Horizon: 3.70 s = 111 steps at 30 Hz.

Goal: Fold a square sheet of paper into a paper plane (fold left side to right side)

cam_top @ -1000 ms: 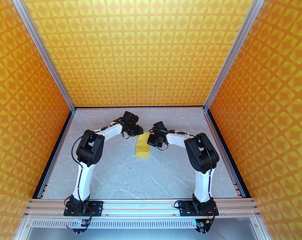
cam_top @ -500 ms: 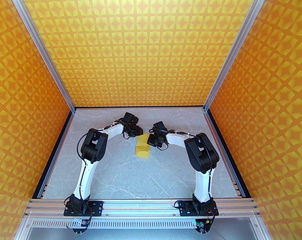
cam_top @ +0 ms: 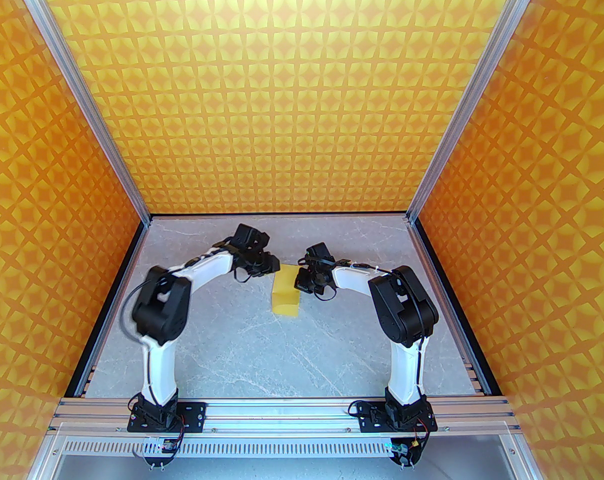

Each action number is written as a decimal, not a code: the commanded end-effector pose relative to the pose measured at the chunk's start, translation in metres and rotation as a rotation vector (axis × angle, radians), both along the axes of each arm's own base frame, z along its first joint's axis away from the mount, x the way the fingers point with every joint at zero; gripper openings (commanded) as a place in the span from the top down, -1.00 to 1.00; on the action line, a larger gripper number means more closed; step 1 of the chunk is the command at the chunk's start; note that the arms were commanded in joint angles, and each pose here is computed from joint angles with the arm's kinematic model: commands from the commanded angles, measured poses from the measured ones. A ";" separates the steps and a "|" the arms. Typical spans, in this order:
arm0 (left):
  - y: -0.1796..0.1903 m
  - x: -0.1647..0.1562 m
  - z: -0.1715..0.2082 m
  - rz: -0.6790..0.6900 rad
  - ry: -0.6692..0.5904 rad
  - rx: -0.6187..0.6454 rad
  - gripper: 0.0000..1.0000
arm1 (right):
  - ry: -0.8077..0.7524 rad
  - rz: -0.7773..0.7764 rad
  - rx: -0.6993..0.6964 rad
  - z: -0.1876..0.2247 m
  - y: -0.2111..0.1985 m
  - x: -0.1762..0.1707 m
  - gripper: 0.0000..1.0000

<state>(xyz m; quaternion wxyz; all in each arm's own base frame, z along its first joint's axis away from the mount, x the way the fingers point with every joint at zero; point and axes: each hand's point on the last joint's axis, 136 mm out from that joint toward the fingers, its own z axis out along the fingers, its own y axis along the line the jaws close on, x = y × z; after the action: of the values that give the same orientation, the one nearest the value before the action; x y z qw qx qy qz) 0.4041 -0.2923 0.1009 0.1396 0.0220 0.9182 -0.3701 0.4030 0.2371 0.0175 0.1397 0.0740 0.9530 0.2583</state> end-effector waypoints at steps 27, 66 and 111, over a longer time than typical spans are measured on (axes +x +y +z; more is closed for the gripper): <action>-0.001 -0.073 -0.063 -0.042 0.171 0.024 0.47 | 0.091 -0.014 -0.109 -0.034 -0.021 -0.024 1.00; 0.007 -0.037 -0.017 -0.012 0.034 0.006 0.20 | 0.030 0.080 -0.111 -0.012 -0.011 -0.009 1.00; 0.011 0.028 -0.069 -0.043 0.070 0.027 0.67 | -0.030 0.199 -0.018 0.014 0.023 0.020 1.00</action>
<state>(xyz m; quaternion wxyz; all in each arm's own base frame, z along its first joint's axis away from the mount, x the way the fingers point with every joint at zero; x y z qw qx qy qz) 0.4352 -0.2816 0.0390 0.1108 0.0208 0.9267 -0.3586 0.4215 0.2569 0.0201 0.1236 -0.0171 0.9571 0.2614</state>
